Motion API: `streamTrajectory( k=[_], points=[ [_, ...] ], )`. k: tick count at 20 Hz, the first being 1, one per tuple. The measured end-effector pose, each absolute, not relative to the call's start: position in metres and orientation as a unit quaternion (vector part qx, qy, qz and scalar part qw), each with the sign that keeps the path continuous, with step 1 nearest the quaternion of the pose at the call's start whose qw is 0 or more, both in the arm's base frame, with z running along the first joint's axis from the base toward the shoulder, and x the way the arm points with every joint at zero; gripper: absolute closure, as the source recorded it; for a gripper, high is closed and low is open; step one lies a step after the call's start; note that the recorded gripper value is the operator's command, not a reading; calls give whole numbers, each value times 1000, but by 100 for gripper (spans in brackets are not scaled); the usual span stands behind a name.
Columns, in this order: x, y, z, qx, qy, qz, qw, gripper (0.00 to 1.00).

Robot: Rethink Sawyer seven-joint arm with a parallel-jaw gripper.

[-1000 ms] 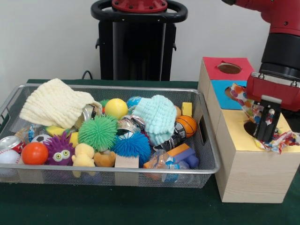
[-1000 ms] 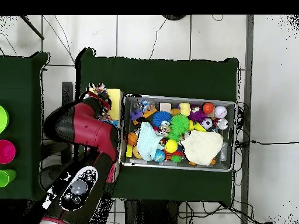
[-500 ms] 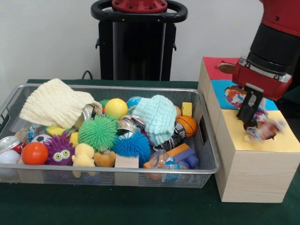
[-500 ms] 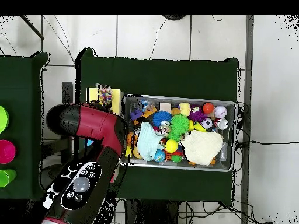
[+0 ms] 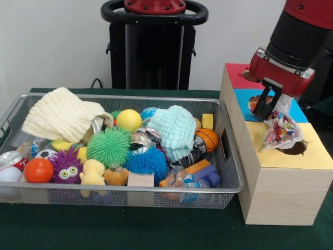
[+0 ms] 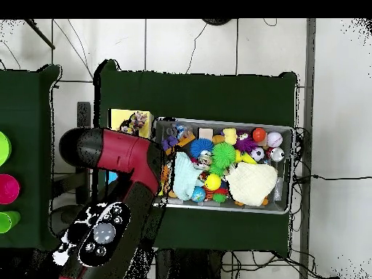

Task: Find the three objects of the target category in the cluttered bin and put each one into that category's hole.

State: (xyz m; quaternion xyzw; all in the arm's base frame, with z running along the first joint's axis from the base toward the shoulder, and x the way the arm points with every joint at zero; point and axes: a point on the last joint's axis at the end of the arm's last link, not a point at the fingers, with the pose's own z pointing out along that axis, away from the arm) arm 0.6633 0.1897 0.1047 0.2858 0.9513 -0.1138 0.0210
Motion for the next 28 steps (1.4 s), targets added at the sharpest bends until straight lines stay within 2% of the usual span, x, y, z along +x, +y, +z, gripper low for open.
streamTrajectory(
  k=[14, 28],
  points=[
    [668, 180, 117, 286, 951, -111, 27, 100],
    [674, 186, 141, 304, 951, -48, 39, 100]
  ],
)
